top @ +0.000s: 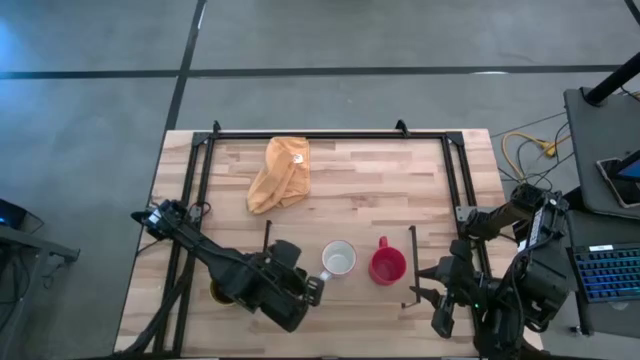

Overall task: Stack small to large cups/mugs on shelf
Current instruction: Put the white mug on the shelf

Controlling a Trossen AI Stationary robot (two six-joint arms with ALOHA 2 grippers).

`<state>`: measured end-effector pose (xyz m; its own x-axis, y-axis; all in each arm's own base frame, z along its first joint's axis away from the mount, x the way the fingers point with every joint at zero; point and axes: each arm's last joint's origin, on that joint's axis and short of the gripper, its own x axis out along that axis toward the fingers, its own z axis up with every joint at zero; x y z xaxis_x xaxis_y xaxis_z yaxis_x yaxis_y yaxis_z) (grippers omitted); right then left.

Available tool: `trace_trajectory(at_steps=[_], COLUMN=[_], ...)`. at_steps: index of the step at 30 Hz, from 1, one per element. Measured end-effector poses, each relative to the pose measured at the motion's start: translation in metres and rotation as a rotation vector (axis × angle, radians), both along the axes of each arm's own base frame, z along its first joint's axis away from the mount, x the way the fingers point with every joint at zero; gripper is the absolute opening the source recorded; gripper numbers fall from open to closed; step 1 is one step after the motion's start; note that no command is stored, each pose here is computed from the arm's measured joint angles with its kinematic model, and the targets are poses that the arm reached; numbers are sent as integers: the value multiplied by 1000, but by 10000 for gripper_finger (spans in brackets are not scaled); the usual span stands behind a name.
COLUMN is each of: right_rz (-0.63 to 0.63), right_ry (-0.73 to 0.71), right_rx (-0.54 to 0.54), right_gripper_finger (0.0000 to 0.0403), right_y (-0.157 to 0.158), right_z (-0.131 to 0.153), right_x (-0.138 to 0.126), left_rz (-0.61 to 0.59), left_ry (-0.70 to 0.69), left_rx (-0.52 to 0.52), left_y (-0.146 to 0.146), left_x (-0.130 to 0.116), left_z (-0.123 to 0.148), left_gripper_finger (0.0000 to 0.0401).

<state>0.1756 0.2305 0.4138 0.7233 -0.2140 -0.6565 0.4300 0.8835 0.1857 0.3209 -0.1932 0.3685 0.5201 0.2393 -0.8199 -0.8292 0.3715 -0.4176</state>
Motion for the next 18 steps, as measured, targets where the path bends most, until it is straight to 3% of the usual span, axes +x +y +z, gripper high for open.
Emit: trace_trajectory(at_steps=[11, 18], right_rz=[61, 51], right_ry=[51, 114], right_rx=[37, 38], right_gripper_finger=[19, 9], right_y=[-23, -50], right_z=[7, 6], right_x=[38, 62], left_rz=[-14, -24], left_ry=[51, 98], left_rx=[73, 98], left_y=[24, 24], left_x=[15, 15], left_z=[-9, -22], left_gripper_finger=[19, 19])
